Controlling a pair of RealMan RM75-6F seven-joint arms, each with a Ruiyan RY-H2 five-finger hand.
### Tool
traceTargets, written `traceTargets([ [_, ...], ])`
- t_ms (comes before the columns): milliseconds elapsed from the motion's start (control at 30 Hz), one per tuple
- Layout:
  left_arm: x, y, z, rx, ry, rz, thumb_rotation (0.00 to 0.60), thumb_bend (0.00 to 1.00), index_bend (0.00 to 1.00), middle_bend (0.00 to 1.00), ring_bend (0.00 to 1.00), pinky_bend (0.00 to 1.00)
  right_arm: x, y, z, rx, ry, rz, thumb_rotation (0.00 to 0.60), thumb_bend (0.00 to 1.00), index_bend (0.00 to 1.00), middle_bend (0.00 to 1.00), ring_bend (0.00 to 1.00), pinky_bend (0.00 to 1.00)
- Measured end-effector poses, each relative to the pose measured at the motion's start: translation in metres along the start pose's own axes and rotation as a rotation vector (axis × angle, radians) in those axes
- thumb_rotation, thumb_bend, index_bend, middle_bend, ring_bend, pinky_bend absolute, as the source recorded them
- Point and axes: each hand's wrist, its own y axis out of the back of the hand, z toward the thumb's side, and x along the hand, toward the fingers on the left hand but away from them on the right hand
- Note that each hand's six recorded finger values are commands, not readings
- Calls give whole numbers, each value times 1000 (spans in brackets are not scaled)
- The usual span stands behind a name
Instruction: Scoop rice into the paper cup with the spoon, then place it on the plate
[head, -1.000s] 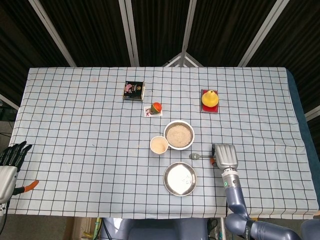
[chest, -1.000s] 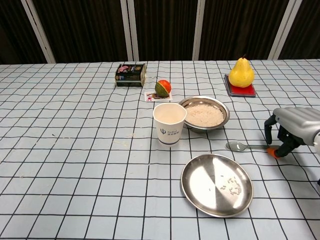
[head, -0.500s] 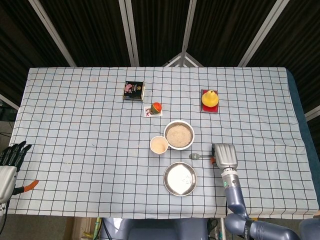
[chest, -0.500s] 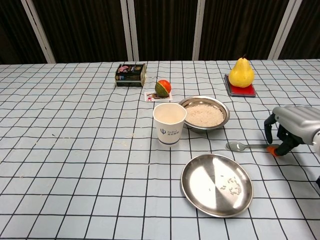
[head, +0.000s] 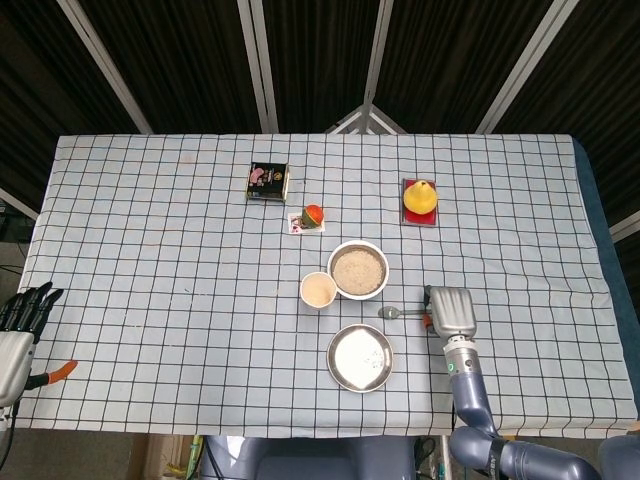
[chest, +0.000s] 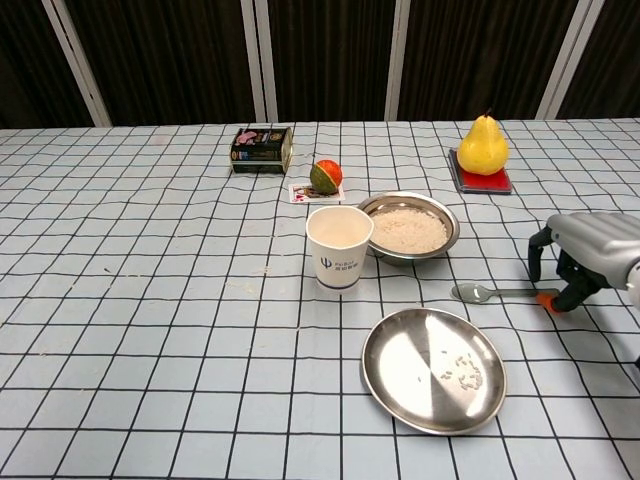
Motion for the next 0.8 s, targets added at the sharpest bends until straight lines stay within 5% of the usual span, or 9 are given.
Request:
traceTargets([
  [800, 0, 0, 0, -6, 3, -4, 600, 0, 0, 0, 0, 0, -1, -7, -1, 4, -11, 27, 600, 466, 543, 965, 1000, 1000],
])
